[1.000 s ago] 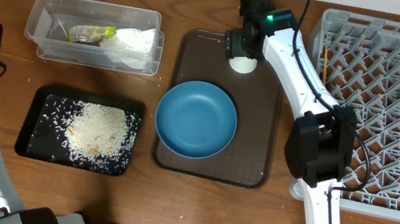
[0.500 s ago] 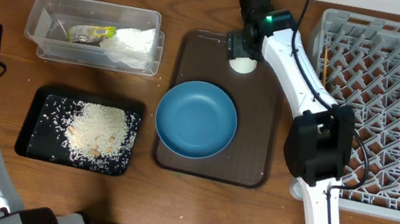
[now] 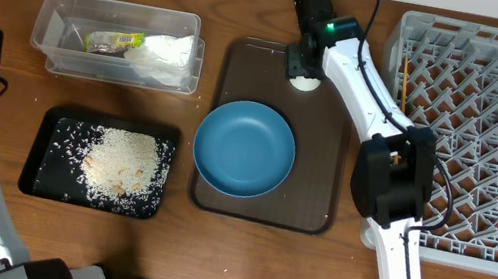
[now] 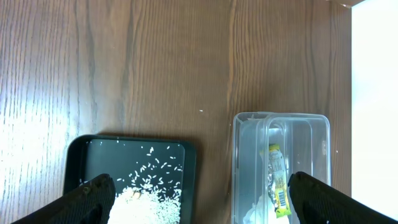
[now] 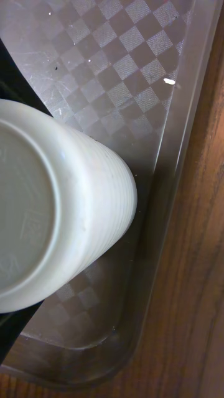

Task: Sort waste into correct bins and load items into the dishwasher rack
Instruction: 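Grasp the white cup and lift it toward the rack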

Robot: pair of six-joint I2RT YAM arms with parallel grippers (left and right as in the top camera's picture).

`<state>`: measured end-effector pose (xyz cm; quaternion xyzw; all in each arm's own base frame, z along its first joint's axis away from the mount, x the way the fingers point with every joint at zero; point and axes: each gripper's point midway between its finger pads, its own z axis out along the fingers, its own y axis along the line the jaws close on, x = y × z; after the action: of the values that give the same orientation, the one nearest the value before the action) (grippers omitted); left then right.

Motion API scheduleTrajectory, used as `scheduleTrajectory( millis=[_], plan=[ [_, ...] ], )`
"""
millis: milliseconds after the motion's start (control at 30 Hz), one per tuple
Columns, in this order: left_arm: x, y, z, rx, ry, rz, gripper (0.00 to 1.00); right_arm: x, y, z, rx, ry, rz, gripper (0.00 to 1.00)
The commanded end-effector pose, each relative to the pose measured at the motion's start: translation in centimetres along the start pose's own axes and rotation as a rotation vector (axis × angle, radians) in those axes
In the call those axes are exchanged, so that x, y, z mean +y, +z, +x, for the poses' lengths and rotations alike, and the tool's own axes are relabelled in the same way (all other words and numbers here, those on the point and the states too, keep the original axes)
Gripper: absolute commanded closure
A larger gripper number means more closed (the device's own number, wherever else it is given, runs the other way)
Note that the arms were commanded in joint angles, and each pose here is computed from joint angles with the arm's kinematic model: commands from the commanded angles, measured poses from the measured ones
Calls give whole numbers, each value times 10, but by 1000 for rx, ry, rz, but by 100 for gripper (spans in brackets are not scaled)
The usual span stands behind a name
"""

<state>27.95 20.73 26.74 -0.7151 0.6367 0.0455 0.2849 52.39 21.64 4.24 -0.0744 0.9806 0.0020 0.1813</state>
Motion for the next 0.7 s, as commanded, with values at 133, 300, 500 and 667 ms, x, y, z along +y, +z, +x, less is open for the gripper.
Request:
scheduleTrajectory(
  millis=[133, 300, 500, 667],
  plan=[
    [2, 2, -2, -8, 10, -15, 8, -23, -74, -39, -143, 57, -17, 44],
    [2, 2, -2, -8, 10, -15, 8, -67, -137, -63, -264, 129, -10, 44],
    [2, 2, -2, -8, 10, -15, 8, -172, -211, -75, -398, 287, 110, 43],
    [2, 2, -2, -8, 10, -15, 8, -277, -235, -56, -412, 416, 238, 41]
  ],
)
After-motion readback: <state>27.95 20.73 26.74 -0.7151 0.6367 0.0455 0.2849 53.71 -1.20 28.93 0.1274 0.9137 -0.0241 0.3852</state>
